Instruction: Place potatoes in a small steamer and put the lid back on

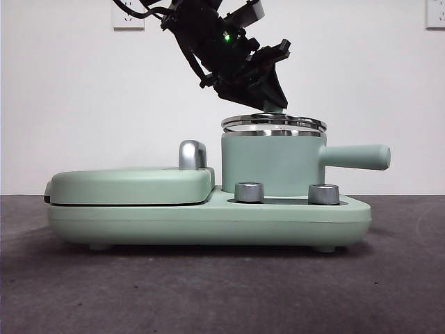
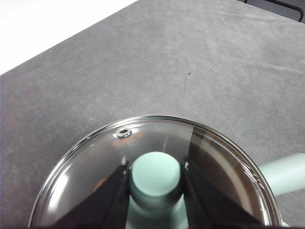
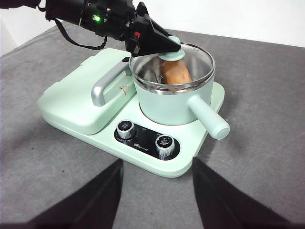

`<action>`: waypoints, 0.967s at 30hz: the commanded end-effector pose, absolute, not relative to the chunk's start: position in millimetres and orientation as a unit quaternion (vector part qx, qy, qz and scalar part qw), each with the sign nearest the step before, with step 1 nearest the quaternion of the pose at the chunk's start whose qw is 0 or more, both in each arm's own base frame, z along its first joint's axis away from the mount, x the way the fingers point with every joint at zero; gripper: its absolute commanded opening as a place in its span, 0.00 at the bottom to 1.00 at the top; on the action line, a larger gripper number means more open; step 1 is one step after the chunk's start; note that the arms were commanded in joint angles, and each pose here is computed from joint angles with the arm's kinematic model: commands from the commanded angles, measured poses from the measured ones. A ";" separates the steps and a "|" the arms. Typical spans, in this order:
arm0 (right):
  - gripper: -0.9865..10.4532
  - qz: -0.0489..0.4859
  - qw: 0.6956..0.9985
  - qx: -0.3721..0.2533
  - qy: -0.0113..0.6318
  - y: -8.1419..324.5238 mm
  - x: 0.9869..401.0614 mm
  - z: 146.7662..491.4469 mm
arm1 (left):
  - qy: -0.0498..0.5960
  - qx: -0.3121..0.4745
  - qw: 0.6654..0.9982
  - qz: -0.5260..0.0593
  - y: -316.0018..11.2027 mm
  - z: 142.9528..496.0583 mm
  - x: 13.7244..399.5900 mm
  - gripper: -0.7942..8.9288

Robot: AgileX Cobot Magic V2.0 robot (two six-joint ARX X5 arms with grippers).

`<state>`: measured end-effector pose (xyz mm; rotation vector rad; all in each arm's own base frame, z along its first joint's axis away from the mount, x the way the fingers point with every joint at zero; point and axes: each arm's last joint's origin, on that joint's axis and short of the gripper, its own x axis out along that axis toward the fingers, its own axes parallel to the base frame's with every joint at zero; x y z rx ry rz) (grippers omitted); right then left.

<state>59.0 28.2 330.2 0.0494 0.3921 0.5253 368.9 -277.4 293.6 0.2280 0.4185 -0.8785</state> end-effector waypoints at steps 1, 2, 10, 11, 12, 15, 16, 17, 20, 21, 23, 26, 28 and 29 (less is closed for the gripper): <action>0.28 0.260 0.947 0.028 0.187 28.4 58.7 333.2 | 0.177 0.109 0.881 -0.426 -284.5 299.5 373.4 0.09; 0.28 0.260 0.947 0.028 0.187 28.3 58.6 333.2 | 0.179 0.109 0.880 -0.426 -285.0 297.7 374.0 0.09; 0.28 0.260 0.947 0.028 0.188 28.3 58.5 333.0 | 0.191 0.111 0.877 -0.426 -286.8 289.0 376.5 0.09; 0.28 0.260 0.947 0.028 0.188 28.3 58.6 333.0 | 0.194 0.112 0.877 -0.426 -286.7 288.4 376.3 0.09; 0.28 0.260 0.947 0.028 0.188 28.3 58.6 333.0 | 0.198 0.112 0.876 -0.426 -286.5 287.9 376.1 0.09; 0.28 0.260 0.947 0.028 0.188 28.3 58.6 333.0 | 0.211 0.115 0.872 -0.425 -285.7 285.4 375.0 0.09; 0.28 0.260 0.947 0.028 0.188 28.3 58.6 333.0 | 0.219 0.116 0.871 -0.425 -285.3 284.1 374.4 0.09; 0.28 0.260 0.947 0.028 0.188 28.3 58.6 333.0 | 0.224 0.117 0.869 -0.425 -285.0 283.1 374.0 0.09; 0.28 0.260 0.947 0.028 0.188 28.3 58.5 333.0 | 0.239 0.128 0.863 -0.426 -283.8 279.9 372.4 0.09; 0.28 0.260 0.947 0.028 0.188 28.3 58.5 333.0 | 0.240 0.133 0.861 -0.427 -283.6 279.4 372.1 0.09; 0.28 0.260 0.947 0.028 0.188 28.3 58.6 333.0 | 0.243 0.137 0.860 -0.428 -283.5 278.3 371.9 0.09; 0.28 0.261 0.946 0.028 0.188 28.4 58.5 333.1 | 0.243 0.142 0.858 -0.429 -283.9 276.2 372.5 0.09; 0.28 0.262 0.946 0.028 0.188 28.4 58.5 333.0 | 0.244 0.143 0.859 -0.427 -283.0 275.4 373.5 0.09; 0.28 0.262 0.946 0.028 0.188 28.4 58.4 333.0 | 0.244 0.144 0.859 -0.425 -282.4 274.9 374.2 0.09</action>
